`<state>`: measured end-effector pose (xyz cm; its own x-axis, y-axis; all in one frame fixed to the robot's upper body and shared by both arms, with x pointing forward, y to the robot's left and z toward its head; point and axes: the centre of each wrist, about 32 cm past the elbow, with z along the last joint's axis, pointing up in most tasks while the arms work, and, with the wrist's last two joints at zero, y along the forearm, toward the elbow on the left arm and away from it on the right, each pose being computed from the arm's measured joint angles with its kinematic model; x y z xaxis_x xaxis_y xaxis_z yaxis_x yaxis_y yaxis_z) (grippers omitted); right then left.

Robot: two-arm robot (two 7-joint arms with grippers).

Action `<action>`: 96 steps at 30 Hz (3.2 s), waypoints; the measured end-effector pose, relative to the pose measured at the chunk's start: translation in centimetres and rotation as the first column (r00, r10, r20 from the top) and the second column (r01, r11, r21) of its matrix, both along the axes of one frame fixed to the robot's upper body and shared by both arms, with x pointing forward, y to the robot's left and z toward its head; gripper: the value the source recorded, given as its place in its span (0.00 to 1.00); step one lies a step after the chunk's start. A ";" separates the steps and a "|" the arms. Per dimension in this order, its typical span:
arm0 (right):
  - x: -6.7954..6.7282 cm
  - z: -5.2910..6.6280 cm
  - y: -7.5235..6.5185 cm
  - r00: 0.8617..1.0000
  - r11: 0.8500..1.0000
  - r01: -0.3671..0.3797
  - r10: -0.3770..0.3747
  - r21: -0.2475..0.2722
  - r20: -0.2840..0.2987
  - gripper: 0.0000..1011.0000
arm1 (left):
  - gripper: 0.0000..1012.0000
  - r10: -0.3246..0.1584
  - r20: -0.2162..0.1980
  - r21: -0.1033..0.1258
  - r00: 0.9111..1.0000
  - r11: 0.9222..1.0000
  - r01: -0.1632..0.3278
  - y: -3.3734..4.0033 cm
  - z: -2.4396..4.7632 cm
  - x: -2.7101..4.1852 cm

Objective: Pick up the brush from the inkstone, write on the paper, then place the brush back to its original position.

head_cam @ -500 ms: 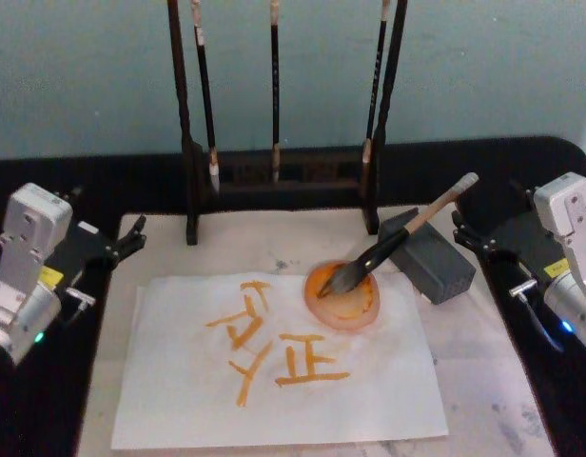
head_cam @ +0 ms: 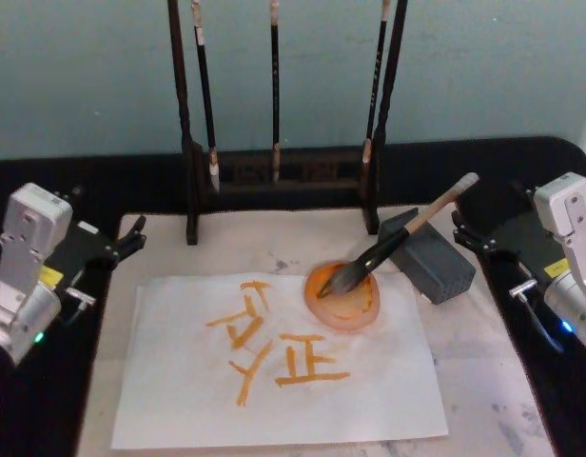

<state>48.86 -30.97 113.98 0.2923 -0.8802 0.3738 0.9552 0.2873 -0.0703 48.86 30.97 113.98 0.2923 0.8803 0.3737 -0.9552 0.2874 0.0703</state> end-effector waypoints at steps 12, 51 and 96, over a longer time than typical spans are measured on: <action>0.0 0.0 0.0 1.000 1.000 0.000 0.000 0.000 0.000 0.99 | 1.00 0.000 0.000 0.000 1.000 1.000 0.000 0.00 0.00 0.00; 0.0 0.0 0.0 1.000 1.000 0.000 0.000 0.000 0.000 0.99 | 1.00 0.000 0.000 0.000 1.000 1.000 0.000 0.00 0.00 0.00; 1.7 3.3 -0.8 0.874 0.681 0.248 0.149 0.689 -0.462 0.99 | 1.00 0.000 0.000 0.000 1.000 1.000 0.000 0.00 0.00 0.00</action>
<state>50.60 -31.74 117.27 0.1928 -0.8241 -0.5325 0.8772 0.3880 -0.2828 48.86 30.97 113.98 0.2923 0.8803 0.3737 -0.9552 0.2873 0.0703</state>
